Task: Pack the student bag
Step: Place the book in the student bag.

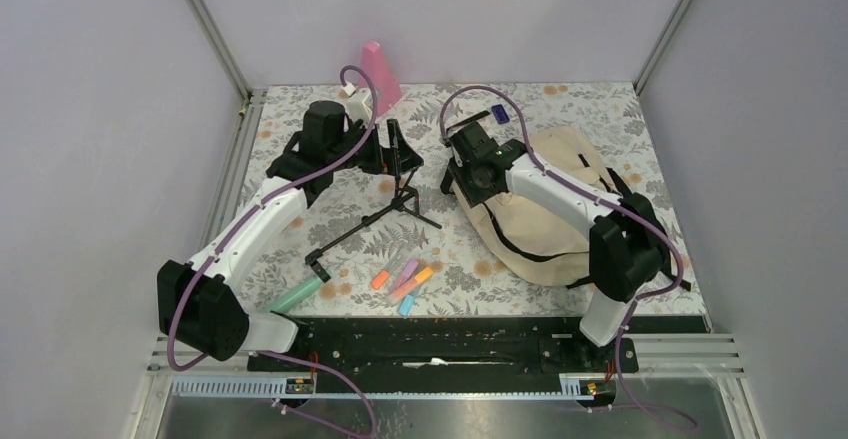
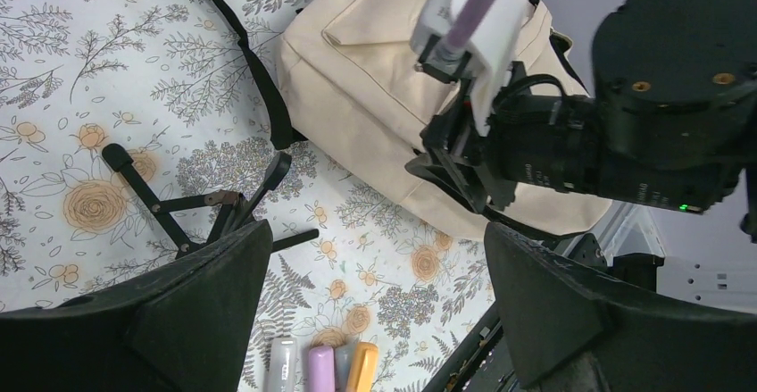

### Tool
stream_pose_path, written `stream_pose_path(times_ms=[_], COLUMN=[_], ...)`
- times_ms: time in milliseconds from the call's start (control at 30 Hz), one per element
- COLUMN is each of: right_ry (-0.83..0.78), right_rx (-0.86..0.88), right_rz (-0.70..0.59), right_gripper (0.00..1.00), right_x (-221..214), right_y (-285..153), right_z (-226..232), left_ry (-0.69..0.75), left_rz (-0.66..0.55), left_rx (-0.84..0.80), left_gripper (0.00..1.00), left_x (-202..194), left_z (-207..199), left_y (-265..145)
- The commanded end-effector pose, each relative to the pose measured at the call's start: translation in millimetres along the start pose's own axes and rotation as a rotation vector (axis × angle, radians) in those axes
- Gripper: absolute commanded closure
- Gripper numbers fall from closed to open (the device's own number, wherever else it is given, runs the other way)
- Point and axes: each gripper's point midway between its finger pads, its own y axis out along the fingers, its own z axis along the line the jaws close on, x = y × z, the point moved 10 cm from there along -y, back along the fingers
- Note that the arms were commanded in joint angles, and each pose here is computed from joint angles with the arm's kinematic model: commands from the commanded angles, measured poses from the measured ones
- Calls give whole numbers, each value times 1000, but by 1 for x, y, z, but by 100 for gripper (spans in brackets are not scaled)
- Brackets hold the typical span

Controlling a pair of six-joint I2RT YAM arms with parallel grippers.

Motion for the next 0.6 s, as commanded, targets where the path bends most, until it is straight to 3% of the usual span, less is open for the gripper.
stream_pose_path(times_ms=[0, 333, 567], right_ry=[-58, -71, -86], right_rx=[-86, -98, -132], right_rz=[-1, 29, 29], right_gripper=[57, 64, 74], right_x=[11, 3, 0], right_y=[6, 12, 12], right_z=[-5, -1, 2], left_ry=[25, 25, 23], left_rz=[-43, -39, -37], left_rx=[-23, -7, -6], left_gripper=[8, 8, 8], left_x=[8, 8, 7], left_z=[-5, -4, -3], left_y=[-5, -5, -5])
